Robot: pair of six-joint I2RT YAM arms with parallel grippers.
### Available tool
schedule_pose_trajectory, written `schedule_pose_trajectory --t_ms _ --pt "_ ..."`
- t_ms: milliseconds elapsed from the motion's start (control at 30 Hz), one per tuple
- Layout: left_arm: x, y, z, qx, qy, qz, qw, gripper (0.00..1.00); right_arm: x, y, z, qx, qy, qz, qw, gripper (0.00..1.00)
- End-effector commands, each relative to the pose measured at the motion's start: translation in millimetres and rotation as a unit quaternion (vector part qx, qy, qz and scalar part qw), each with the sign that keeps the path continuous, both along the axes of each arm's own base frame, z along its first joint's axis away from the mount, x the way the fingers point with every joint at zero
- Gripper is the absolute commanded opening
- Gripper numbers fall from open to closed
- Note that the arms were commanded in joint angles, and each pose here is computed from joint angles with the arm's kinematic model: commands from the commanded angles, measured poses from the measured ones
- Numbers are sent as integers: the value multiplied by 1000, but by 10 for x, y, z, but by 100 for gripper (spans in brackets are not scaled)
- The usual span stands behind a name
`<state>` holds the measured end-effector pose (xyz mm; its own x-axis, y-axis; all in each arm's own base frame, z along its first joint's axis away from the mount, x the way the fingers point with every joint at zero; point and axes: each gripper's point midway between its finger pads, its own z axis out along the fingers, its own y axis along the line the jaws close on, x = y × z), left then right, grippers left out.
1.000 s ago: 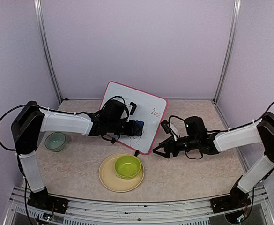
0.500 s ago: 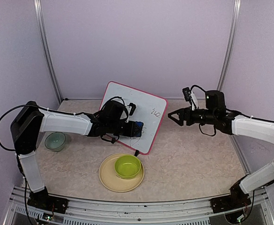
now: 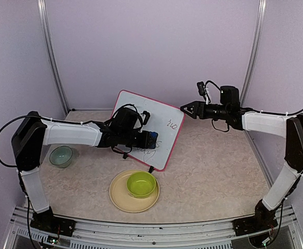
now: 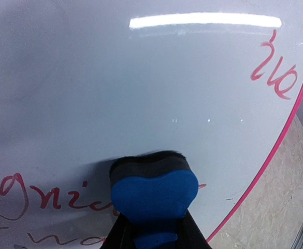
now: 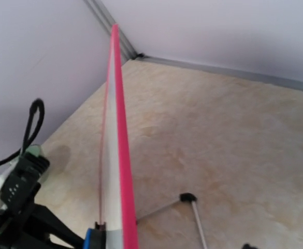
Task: Erase the whiteboard
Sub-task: Erase the center of the whiteboard.
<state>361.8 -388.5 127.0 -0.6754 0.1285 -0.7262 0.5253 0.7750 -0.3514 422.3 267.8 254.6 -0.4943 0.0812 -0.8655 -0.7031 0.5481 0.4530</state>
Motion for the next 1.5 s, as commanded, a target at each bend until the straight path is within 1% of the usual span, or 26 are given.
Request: schedule_pose_trajectory --t_ms 0,100,133,267,333,433,500,567,633,700,900,1033,1233,1467 --pt "131 -20 445 -5 -42 12 999 5 40 126 198 31 -19 41 999 67" --pt "176 -47 602 -10 -54 14 998 5 81 177 140 31 -16 54 998 58" --pt "192 -57 647 -12 -57 16 998 5 84 195 121 33 -14 60 998 54" --pt "246 -116 753 -19 -63 15 998 6 91 263 109 49 -15 81 995 41" --pt "269 -155 784 -22 -63 13 998 6 67 318 111 52 -16 98 994 39" --pt "300 -222 861 -29 -67 10 997 6 29 376 102 53 -13 106 993 38" --pt "318 -264 910 -33 -70 7 997 6 12 390 101 52 -13 109 993 35" --pt "326 -305 956 -30 -80 -2 996 6 -3 397 101 53 -13 111 992 26" --pt "330 -349 983 -30 -84 -7 996 6 -14 394 111 53 -14 111 992 12" --pt "325 -396 970 -29 -84 -13 996 6 -30 398 116 53 -15 113 992 1" --pt "329 -516 858 -19 -76 -27 997 6 -73 429 109 52 -11 114 992 0" --pt "265 -583 791 -12 -68 -35 997 6 -87 458 140 44 -12 102 994 0" --pt "138 -595 603 10 -55 -38 998 6 -57 492 138 18 -17 63 998 0" --pt "51 -527 421 25 -40 -29 998 6 -74 533 215 15 -22 51 998 0"
